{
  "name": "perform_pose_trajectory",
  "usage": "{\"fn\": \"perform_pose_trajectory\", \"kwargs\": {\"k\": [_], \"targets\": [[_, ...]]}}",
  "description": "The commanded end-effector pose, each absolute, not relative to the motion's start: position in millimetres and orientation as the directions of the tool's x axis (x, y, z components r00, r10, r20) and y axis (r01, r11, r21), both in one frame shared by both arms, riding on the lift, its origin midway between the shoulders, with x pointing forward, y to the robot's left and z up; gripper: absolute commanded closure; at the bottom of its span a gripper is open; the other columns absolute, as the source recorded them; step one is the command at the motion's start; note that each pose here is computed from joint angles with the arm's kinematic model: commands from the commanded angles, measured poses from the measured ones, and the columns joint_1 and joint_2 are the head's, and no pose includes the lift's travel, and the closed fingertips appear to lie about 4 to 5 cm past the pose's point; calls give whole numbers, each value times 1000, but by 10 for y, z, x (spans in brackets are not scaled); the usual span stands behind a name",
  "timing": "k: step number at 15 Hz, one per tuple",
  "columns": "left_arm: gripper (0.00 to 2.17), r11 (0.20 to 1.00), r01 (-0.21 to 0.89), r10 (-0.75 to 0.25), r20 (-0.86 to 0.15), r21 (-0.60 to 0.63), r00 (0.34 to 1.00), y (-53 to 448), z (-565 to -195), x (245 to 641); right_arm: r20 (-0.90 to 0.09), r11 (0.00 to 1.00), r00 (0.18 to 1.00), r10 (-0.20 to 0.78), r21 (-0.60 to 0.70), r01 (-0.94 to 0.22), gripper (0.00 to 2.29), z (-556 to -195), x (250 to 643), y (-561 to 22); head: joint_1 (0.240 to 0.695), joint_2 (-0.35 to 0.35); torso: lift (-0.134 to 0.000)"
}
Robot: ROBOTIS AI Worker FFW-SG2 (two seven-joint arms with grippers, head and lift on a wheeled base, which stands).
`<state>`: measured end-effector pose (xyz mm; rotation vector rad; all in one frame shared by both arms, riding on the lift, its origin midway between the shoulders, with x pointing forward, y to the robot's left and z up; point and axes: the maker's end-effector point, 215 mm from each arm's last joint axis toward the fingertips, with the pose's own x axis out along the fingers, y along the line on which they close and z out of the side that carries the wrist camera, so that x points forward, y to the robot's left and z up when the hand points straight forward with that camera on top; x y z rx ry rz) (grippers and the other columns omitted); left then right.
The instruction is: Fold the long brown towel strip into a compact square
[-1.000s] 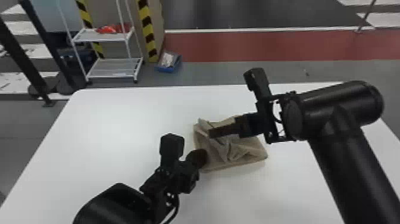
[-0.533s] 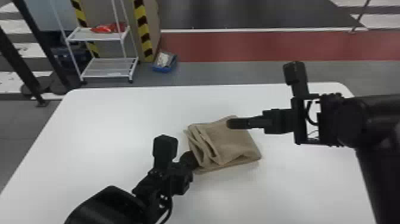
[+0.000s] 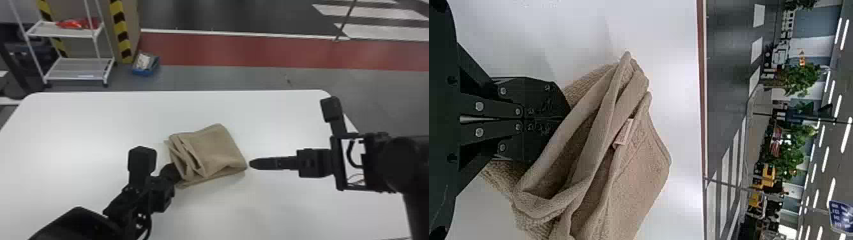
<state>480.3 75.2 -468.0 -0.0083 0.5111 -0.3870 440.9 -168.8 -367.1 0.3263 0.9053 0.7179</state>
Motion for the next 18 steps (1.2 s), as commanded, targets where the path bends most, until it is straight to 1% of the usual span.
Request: {"fn": "perform_pose_trajectory", "kwargs": {"k": [1,5,8,11,13,15,17,18], "targets": [[2142,927,359,-364,-475,-105,801,749,-4680,4801,-607,735,416,677,528,-425,2128,-3848,4322,-1729,695,-111,-125],[2142,927,360,-364,-484,-105,796,765,-4705,4785,-619,740,417,665,476,-475,2128,-4193,4454,-1536,695,-112,-125],[2142,922,370,-377,-465,-112,801,733,-4568,4789,-636,746,405,657,467,-475,2128,-4345,4609,-1443,695,-93,-125],[2142,916,379,-396,-442,-131,805,672,-4419,4775,-643,758,420,641,440,-482,2128,-4414,4817,-1377,695,-86,-125],[2142,914,375,-405,-429,-156,808,719,-4298,4711,-657,782,444,610,408,-472,2128,-4466,4998,-1419,695,-84,-125],[2142,913,377,-406,-412,-154,816,782,-4129,4651,-662,793,456,595,389,-470,2128,-4468,5170,-1445,695,-81,-125],[2142,920,365,-390,-413,-143,823,962,-4009,4588,-673,806,468,573,363,-467,2125,-4467,5360,-1465,695,-77,-125],[2142,917,371,-398,-415,-149,818,952,-3968,4547,-677,815,477,561,348,-464,2128,-4459,5468,-1486,695,-71,-125]]}}
